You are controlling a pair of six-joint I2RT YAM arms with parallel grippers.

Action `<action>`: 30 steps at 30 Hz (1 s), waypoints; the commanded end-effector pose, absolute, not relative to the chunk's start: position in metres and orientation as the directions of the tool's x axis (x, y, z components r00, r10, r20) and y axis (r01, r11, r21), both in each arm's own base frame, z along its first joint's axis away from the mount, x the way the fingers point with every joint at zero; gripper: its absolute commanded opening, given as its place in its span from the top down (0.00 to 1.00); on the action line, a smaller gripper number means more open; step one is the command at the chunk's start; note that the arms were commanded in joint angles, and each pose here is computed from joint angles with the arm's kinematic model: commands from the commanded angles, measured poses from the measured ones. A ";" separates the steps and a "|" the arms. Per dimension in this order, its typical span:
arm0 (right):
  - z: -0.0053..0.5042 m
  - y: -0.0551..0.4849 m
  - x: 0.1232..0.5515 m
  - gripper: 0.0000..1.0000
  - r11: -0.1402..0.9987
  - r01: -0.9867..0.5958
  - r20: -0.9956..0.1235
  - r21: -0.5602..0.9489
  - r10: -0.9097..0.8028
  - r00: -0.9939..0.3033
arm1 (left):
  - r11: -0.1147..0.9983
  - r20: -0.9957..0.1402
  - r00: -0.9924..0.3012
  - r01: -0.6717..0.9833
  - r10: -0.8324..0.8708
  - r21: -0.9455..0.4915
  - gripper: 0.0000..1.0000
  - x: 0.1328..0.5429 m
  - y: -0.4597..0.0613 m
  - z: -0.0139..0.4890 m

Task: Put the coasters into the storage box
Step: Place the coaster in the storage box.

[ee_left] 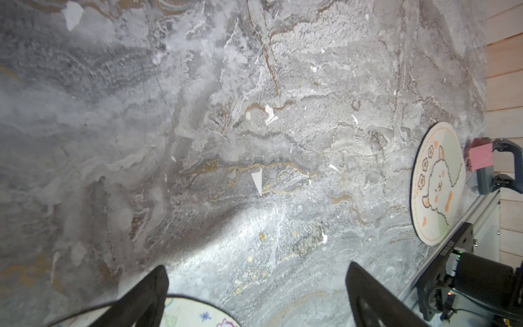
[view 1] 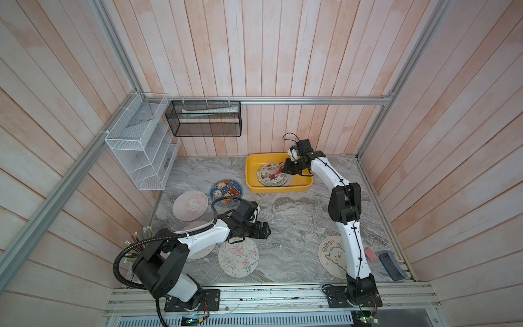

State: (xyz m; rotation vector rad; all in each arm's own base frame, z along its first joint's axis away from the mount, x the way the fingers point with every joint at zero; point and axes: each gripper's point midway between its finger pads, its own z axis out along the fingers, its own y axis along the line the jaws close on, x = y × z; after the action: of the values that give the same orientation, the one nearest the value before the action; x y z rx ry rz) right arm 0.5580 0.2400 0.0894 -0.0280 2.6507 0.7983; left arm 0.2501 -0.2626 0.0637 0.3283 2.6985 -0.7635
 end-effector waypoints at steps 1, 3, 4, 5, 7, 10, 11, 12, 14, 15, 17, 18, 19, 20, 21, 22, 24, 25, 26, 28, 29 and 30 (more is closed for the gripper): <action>0.082 0.226 0.551 0.68 0.863 -0.125 -0.340 0.489 0.057 -0.939 | 0.838 -0.368 -0.922 0.293 0.121 -0.459 0.01 0.250 -0.258 0.064; 0.086 0.221 0.548 0.50 0.869 -0.123 -0.342 0.479 0.055 -0.938 | 0.837 -0.367 -0.922 0.294 0.122 -0.461 0.01 0.251 -0.258 0.065; 0.090 0.218 0.547 0.43 0.873 -0.125 -0.348 0.471 0.053 -0.936 | 0.837 -0.368 -0.922 0.295 0.122 -0.461 0.01 0.251 -0.259 0.065; 0.093 0.216 0.545 0.38 0.877 -0.127 -0.353 0.463 0.051 -0.934 | 0.839 -0.367 -0.922 0.293 0.121 -0.459 0.00 0.251 -0.258 0.064; 0.100 0.213 0.541 0.32 0.881 -0.128 -0.359 0.456 0.051 -0.932 | 0.838 -0.369 -0.922 0.293 0.119 -0.461 0.00 0.252 -0.259 0.065; 0.108 0.209 0.534 0.30 0.884 -0.129 -0.365 0.449 0.049 -0.930 | 0.837 -0.368 -0.922 0.295 0.122 -0.461 0.00 0.252 -0.259 0.064; 0.109 0.207 0.531 0.29 0.886 -0.130 -0.367 0.444 0.048 -0.929 | 0.837 -0.369 -0.922 0.295 0.122 -0.460 0.00 0.252 -0.259 0.064; 0.112 0.205 0.529 0.29 0.887 -0.128 -0.369 0.443 0.050 -0.928 | 0.836 -0.370 -0.921 0.297 0.123 -0.461 0.00 0.252 -0.260 0.065; 0.118 0.201 0.521 0.28 0.890 -0.127 -0.374 0.438 0.052 -0.926 | 0.835 -0.373 -0.920 0.299 0.123 -0.462 0.00 0.254 -0.261 0.066; 0.120 0.199 0.517 0.28 0.892 -0.126 -0.379 0.435 0.054 -0.924 | 0.835 -0.373 -0.919 0.300 0.124 -0.462 0.00 0.254 -0.261 0.066; 0.128 0.193 0.506 0.28 0.893 -0.120 -0.387 0.435 0.065 -0.920 | 0.833 -0.376 -0.919 0.301 0.122 -0.464 0.00 0.255 -0.262 0.066; 0.132 0.190 0.501 0.27 0.893 -0.118 -0.394 0.434 0.071 -0.916 | 0.832 -0.378 -0.918 0.303 0.123 -0.465 0.00 0.255 -0.263 0.067; 0.137 0.186 0.493 0.26 0.894 -0.112 -0.398 0.433 0.079 -0.914 | 0.830 -0.379 -0.917 0.305 0.124 -0.467 0.00 0.256 -0.264 0.067; 0.142 0.183 0.486 0.25 0.893 -0.109 -0.405 0.437 0.087 -0.910 | 0.829 -0.380 -0.916 0.307 0.124 -0.468 0.00 0.256 -0.264 0.068; 0.143 0.179 0.477 0.24 0.894 -0.101 -0.405 0.437 0.096 -0.909 | 0.829 -0.380 -0.917 0.306 0.124 -0.469 0.00 0.256 -0.265 0.068; 0.146 0.174 0.467 0.22 0.894 -0.087 -0.404 0.440 0.110 -0.908 | 0.827 -0.380 -0.916 0.309 0.127 -0.469 0.00 0.257 -0.265 0.067; 0.147 0.163 0.447 0.19 0.893 -0.057 -0.397 0.447 0.140 -0.907 | 0.824 -0.381 -0.915 0.314 0.130 -0.472 0.00 0.258 -0.267 0.068; 0.146 0.156 0.435 0.18 0.893 -0.037 -0.388 0.448 0.157 -0.908 | 0.823 -0.379 -0.916 0.315 0.133 -0.473 0.00 0.258 -0.268 0.067; 0.146 0.151 0.426 0.17 0.893 -0.021 -0.384 0.450 0.172 -0.907 | 0.821 -0.379 -0.915 0.317 0.134 -0.475 0.00 0.259 -0.269 0.068; 0.137 0.135 0.399 0.15 0.891 0.033 -0.355 0.452 0.214 -0.910 | 0.816 -0.380 -0.915 0.323 0.139 -0.479 0.00 0.261 -0.273 0.068; 0.137 0.129 0.390 0.14 0.887 0.053 -0.352 0.458 0.236 -0.906 | 0.814 -0.379 -0.915 0.325 0.141 -0.481 0.00 0.261 -0.274 0.068; 0.132 0.122 0.377 0.12 0.883 0.082 -0.337 0.462 0.261 -0.905 | 0.811 -0.378 -0.915 0.326 0.142 -0.485 0.00 0.262 -0.275 0.069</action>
State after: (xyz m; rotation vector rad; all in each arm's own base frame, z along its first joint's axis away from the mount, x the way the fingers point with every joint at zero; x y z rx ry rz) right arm 0.3929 0.1376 0.1394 0.1438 2.6596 0.6422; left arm 0.2514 -0.2652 0.0595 0.3319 2.7128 -0.7648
